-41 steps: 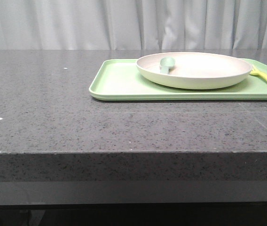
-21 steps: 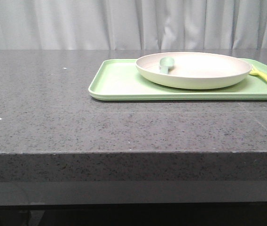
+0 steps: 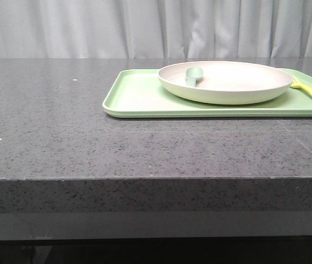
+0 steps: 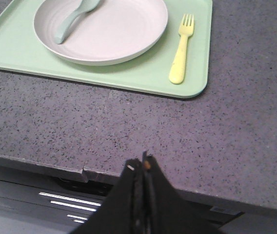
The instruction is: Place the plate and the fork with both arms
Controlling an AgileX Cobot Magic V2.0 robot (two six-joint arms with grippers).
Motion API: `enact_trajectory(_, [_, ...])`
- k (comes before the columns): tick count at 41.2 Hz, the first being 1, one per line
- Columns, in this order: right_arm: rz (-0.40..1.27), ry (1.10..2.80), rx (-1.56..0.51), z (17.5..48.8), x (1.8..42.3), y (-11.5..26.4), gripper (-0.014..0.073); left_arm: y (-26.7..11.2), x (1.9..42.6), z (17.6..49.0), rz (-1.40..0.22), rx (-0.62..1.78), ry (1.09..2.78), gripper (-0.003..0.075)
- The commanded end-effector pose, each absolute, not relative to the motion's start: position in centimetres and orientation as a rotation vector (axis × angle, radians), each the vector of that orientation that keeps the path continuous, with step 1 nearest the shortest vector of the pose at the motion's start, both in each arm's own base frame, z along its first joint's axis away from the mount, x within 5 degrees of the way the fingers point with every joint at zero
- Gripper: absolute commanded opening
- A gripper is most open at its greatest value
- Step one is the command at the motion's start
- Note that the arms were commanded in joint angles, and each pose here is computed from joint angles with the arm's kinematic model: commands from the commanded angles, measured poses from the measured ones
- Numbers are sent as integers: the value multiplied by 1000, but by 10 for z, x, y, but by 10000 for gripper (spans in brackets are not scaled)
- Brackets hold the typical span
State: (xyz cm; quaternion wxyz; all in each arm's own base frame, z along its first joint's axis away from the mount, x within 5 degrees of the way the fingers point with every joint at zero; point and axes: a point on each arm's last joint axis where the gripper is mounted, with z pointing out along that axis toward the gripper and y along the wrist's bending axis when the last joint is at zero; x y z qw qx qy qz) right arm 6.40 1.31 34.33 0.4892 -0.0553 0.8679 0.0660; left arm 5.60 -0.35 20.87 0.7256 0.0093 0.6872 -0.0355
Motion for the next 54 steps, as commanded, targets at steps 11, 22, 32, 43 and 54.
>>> enact_trajectory(11, [166, 2027, -133, 355, 67, 14, -68, -4, 53, 216, -100, 11, 1424, -18])
enact_trajectory(22, [166, 2027, -133, 355, 67, 14, -68, -2, 54, 216, -73, -12, 1422, -18])
enact_trajectory(32, [166, 2027, -133, 355, 67, 14, -68, -2, 53, 220, -72, -17, 1378, -18])
enact_trajectory(43, [166, 2027, -133, 355, 67, 14, -68, -2, 53, 220, -72, -17, 1376, -18])
enact_trajectory(54, [166, 2027, -133, 355, 67, 14, -68, -2, 53, 220, -72, -17, 1376, -18])
